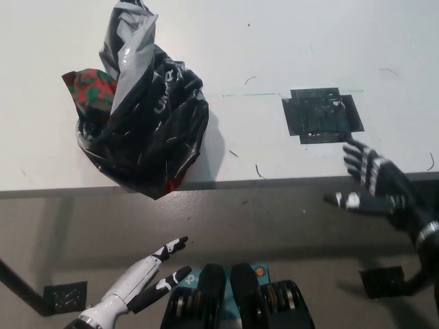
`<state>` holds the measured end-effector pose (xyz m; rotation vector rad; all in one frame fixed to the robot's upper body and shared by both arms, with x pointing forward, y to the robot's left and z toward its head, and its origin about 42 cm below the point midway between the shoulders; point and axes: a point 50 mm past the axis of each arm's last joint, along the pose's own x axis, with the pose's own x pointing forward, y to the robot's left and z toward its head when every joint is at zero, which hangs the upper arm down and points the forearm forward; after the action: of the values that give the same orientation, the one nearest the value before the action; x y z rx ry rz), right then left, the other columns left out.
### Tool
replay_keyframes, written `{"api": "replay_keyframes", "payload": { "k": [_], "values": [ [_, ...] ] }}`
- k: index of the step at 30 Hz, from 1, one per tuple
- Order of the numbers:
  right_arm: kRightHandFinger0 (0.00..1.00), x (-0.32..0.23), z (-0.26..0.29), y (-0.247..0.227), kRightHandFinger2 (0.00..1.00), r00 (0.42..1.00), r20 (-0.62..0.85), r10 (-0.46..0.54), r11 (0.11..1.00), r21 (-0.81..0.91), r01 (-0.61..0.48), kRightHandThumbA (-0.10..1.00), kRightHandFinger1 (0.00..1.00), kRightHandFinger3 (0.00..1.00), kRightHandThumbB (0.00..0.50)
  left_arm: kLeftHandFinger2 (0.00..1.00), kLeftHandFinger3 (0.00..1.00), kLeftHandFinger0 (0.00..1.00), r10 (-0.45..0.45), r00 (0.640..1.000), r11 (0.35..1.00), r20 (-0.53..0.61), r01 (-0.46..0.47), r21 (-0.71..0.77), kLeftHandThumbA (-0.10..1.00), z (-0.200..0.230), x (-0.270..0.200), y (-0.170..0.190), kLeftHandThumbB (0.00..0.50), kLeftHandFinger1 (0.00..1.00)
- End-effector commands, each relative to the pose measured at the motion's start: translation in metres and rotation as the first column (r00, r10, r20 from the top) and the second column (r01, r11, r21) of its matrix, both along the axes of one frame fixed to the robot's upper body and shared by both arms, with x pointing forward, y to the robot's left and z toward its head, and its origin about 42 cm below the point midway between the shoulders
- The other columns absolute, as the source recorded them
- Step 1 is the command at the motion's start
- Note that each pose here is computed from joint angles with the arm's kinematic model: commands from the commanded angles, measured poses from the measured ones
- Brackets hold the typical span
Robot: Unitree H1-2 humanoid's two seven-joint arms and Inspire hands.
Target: The robot uses its right hand to pick up a bag of coffee beans and puts it in the black plastic bag, then the robot grabs the top of the bag and lifts it.
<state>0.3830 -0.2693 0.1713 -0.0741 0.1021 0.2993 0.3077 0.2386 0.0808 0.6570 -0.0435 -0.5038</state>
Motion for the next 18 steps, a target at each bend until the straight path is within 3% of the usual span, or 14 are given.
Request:
{"api": "replay_keyframes", "payload": {
  "k": [1, 4, 6, 9, 10, 11, 13, 15, 17, 18],
  "values": [
    [1.0, -0.173, 0.108, 0.024, 1.0, 0.72, 0.694, 0.012, 0.993, 0.078, -0.091, 1.0, 1.0, 1.0, 0.374, 1.0, 1.0, 1.0, 0.163, 0.975, 0.976, 0.151, -0.137, -0.166, 1.0, 0.052, 0.042, 0.043, 0.28, 1.0],
    [1.0, -0.162, 0.072, 0.022, 1.0, 0.772, 0.635, -0.017, 0.997, 0.073, -0.038, 1.0, 1.0, 1.0, 0.314, 1.0, 1.0, 1.0, 0.162, 0.975, 0.975, 0.15, -0.135, -0.176, 1.0, 0.048, 0.038, 0.044, 0.254, 1.0],
    [1.0, -0.152, 0.047, 0.024, 1.0, 0.81, 0.585, -0.034, 0.994, 0.101, -0.031, 1.0, 1.0, 1.0, 0.31, 1.0, 1.0, 1.0, 0.162, 0.976, 0.976, 0.147, -0.136, -0.173, 1.0, 0.046, 0.034, 0.045, 0.249, 1.0],
    [1.0, -0.143, 0.019, 0.027, 1.0, 0.842, 0.537, -0.057, 0.993, 0.115, -0.006, 1.0, 1.0, 1.0, 0.263, 1.0, 1.0, 1.0, 0.164, 0.978, 0.975, 0.132, -0.14, -0.172, 1.0, 0.04, 0.028, 0.047, 0.246, 1.0],
    [1.0, -0.141, 0.007, 0.029, 1.0, 0.856, 0.512, -0.065, 0.993, 0.116, 0.006, 1.0, 1.0, 1.0, 0.201, 1.0, 1.0, 1.0, 0.165, 0.979, 0.975, 0.122, -0.144, -0.167, 1.0, 0.037, 0.024, 0.047, 0.259, 1.0],
    [1.0, -0.14, 0.002, 0.029, 1.0, 0.862, 0.502, -0.068, 0.993, 0.116, 0.011, 1.0, 1.0, 1.0, 0.192, 1.0, 1.0, 1.0, 0.166, 0.979, 0.976, 0.118, -0.145, -0.165, 1.0, 0.036, 0.023, 0.047, 0.261, 1.0],
    [1.0, -0.142, -0.026, 0.031, 1.0, 0.894, 0.439, -0.088, 0.992, 0.118, 0.04, 1.0, 1.0, 1.0, 0.105, 1.0, 1.0, 1.0, 0.17, 0.981, 0.975, 0.091, -0.154, -0.162, 1.0, 0.026, 0.01, 0.049, 0.247, 1.0],
    [1.0, -0.148, -0.044, 0.034, 1.0, 0.917, 0.386, -0.104, 0.989, 0.141, 0.053, 1.0, 1.0, 1.0, 0.088, 1.0, 1.0, 1.0, 0.174, 0.982, 0.973, 0.069, -0.161, -0.165, 1.0, 0.018, -0.003, 0.05, 0.241, 1.0],
    [1.0, -0.155, -0.068, 0.035, 1.0, 0.946, 0.297, -0.128, 0.986, 0.138, 0.09, 1.0, 1.0, 1.0, 0.139, 1.0, 1.0, 1.0, 0.176, 0.983, 0.972, 0.042, -0.167, -0.166, 1.0, 0.007, -0.016, 0.05, 0.233, 1.0],
    [1.0, -0.156, -0.072, 0.036, 1.0, 0.95, 0.286, -0.128, 0.986, 0.138, 0.092, 1.0, 1.0, 1.0, 0.14, 1.0, 1.0, 1.0, 0.178, 0.983, 0.971, 0.037, -0.17, -0.166, 1.0, 0.005, -0.019, 0.051, 0.233, 1.0]
  ]
}}
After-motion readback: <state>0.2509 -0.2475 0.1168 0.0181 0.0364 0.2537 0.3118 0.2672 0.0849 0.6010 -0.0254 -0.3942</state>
